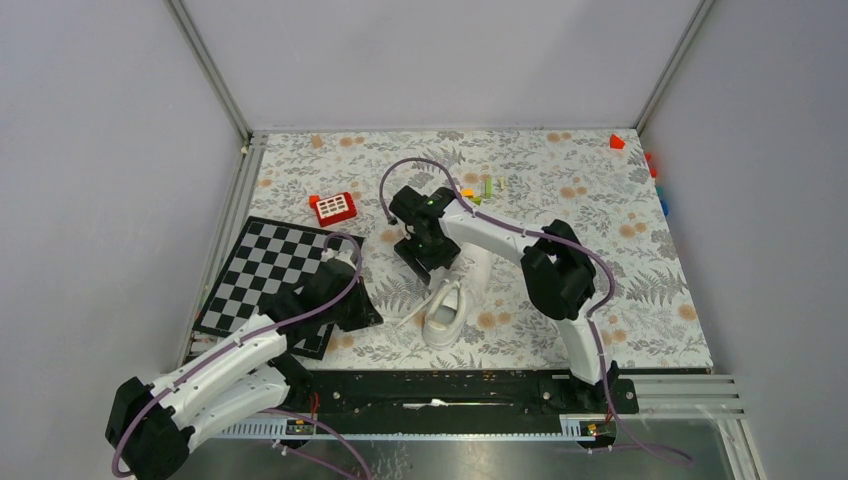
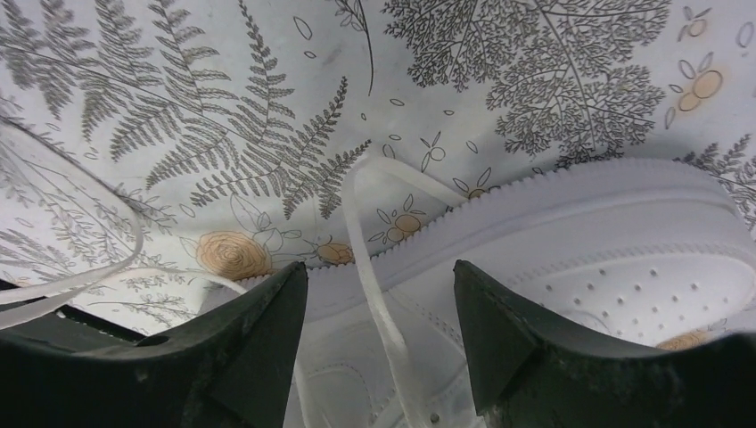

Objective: Tie the shoes
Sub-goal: Pick up the shoelace at the center of the board, then adjust the shoe at the center of the board.

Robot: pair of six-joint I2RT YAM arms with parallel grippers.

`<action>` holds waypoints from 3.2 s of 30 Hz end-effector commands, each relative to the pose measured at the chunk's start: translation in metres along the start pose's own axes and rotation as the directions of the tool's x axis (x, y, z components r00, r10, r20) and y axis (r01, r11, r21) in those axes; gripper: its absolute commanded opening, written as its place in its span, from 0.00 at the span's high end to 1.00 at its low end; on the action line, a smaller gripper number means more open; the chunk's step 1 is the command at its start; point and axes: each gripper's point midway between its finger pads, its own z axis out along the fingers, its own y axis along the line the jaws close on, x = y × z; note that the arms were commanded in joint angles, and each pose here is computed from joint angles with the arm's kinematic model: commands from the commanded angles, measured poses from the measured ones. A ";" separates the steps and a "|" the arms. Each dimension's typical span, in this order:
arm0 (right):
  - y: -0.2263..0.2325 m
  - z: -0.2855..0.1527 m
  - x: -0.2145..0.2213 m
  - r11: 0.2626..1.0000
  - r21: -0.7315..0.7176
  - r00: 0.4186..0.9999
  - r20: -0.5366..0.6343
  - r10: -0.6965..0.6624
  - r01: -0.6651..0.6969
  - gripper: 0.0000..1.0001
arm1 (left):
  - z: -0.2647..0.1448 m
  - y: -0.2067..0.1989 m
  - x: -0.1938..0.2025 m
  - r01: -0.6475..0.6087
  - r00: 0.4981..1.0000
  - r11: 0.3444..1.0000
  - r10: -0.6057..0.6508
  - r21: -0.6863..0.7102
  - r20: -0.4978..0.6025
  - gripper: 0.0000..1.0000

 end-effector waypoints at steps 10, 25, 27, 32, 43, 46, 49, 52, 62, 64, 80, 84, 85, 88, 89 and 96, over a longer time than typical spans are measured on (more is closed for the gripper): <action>0.006 -0.054 -0.023 1.000 -0.029 0.988 0.153 0.010 -0.005 1.00 | -0.004 -0.011 -0.018 -0.022 0.998 1.000 0.021 0.018 0.061 1.00; -0.092 -0.227 0.022 0.828 0.064 0.558 0.767 0.316 -0.556 1.00 | -0.024 -0.022 -0.045 -0.083 0.987 0.996 0.084 -0.012 0.141 1.00; -0.105 -0.229 0.048 0.783 0.057 0.514 0.783 0.349 -0.619 1.00 | -0.030 -0.028 -0.055 -0.096 0.982 0.995 0.097 -0.012 0.163 1.00; -0.126 -0.208 0.116 0.684 0.059 0.472 0.767 0.435 -0.727 1.00 | -0.047 -0.045 -0.083 -0.130 0.965 0.991 0.131 -0.020 0.228 1.00; -0.154 -0.199 0.214 0.476 0.042 0.316 0.799 0.512 -0.878 1.00 | -0.106 -0.067 -0.156 -0.112 0.895 0.993 0.113 -0.026 0.431 1.00; -0.163 -0.210 0.230 0.432 0.041 0.276 0.823 0.497 -0.901 1.00 | -0.121 -0.067 -0.170 -0.087 0.878 0.996 0.079 -0.004 0.472 1.00; -0.171 -0.222 0.236 0.413 0.046 0.256 0.846 0.468 -0.909 1.00 | -0.135 -0.068 -0.178 -0.081 0.865 0.997 0.064 0.012 0.497 1.00; -0.176 -0.230 0.235 0.409 0.067 0.264 0.856 0.446 -0.910 1.00 | -0.140 -0.065 -0.183 -0.075 0.855 0.997 0.064 0.000 0.514 1.00; -0.182 -0.223 0.236 0.383 0.086 0.269 0.849 0.455 -0.920 1.00 | -0.099 -0.023 -0.191 0.025 0.878 0.996 0.018 -0.084 0.479 1.00; -0.181 -0.213 0.239 0.377 0.091 0.277 0.835 0.476 -0.922 1.00 | -0.092 -0.014 -0.189 0.055 0.884 0.994 -0.004 -0.097 0.468 1.00; -0.182 -0.176 0.236 0.356 0.065 0.275 0.767 0.580 -0.932 1.00 | -0.076 0.015 -0.163 0.126 0.899 0.987 -0.071 -0.101 0.432 1.00; -0.186 -0.177 0.233 0.346 0.066 0.272 0.760 0.590 -0.936 1.00 | -0.076 0.012 -0.173 0.106 0.892 0.990 -0.051 -0.097 0.449 1.00; -0.187 -0.178 0.232 0.345 0.065 0.270 0.761 0.590 -0.936 1.00 | -0.077 0.009 -0.177 0.097 0.891 0.991 -0.044 -0.095 0.452 1.00; -0.184 -0.182 0.222 0.375 0.028 0.263 0.760 0.594 -0.927 1.00 | -0.077 -0.010 -0.183 0.032 0.901 0.999 -0.013 -0.037 0.434 1.00; -0.182 -0.183 0.216 0.397 0.009 0.265 0.757 0.597 -0.918 1.00 | -0.077 -0.017 -0.184 0.008 0.905 1.000 -0.004 -0.007 0.426 1.00; -0.179 -0.188 0.180 0.478 -0.025 0.307 0.737 0.602 -0.878 1.00 | -0.084 -0.074 -0.187 -0.125 0.911 0.979 0.050 0.159 0.410 1.00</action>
